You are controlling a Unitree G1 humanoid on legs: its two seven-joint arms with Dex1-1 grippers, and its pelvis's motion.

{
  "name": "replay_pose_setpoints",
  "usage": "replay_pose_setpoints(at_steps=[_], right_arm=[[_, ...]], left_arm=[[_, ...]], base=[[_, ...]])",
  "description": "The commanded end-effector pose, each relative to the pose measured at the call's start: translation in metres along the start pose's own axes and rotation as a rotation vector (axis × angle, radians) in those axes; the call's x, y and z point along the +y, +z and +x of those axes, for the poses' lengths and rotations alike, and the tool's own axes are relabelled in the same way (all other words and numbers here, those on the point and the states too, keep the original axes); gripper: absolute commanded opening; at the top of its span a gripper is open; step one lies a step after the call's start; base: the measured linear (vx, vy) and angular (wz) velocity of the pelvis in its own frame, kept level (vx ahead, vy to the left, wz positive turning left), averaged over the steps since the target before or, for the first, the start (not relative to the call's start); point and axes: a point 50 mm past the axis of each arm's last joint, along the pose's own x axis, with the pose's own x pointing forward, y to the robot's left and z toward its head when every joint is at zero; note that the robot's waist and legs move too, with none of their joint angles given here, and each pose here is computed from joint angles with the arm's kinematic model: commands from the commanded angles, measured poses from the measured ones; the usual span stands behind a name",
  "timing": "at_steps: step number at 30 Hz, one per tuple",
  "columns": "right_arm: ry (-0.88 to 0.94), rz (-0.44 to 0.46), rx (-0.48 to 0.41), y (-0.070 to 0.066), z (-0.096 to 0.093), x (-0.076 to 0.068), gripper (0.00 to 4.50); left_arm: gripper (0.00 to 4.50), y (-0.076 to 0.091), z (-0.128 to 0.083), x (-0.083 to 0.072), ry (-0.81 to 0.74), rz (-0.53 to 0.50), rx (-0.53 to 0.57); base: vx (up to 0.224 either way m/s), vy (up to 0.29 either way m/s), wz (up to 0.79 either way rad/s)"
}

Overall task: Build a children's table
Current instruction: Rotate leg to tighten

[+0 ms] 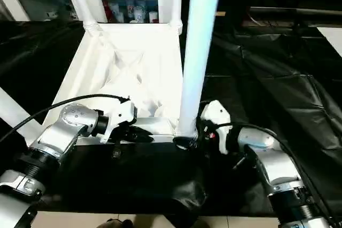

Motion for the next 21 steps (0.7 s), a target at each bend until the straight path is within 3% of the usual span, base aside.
replay_pose_setpoints(at_steps=[1, 6, 13, 21], right_arm=[[0.0, 0.006, 0.012, -0.0013, -0.0005, -0.0009, 3.78], [-0.007, 0.026, 0.002, -0.0013, -0.0011, -0.0018, 3.6], [-0.005, 0.046, 0.003, -0.0052, 0.0004, 0.0007, 2.84], [-0.022, 0.071, -0.006, -0.0088, 0.0028, 0.0029, 2.65]], left_arm=[[0.0, 0.0107, -0.0004, 0.0004, -0.012, 0.031, -0.061], [0.0, 0.0103, -0.0014, 0.0011, -0.012, 0.029, -0.058], [0.0, 0.0091, -0.0008, -0.0001, -0.023, 0.02, -0.053], [0.0, 0.0053, 0.0009, -0.0028, -0.037, 0.002, -0.045]], base=[[0.0, 0.0, 0.0], [0.0, 0.0, 0.0], [0.0, 0.0, 0.0], [0.0, 0.0, 0.0]])
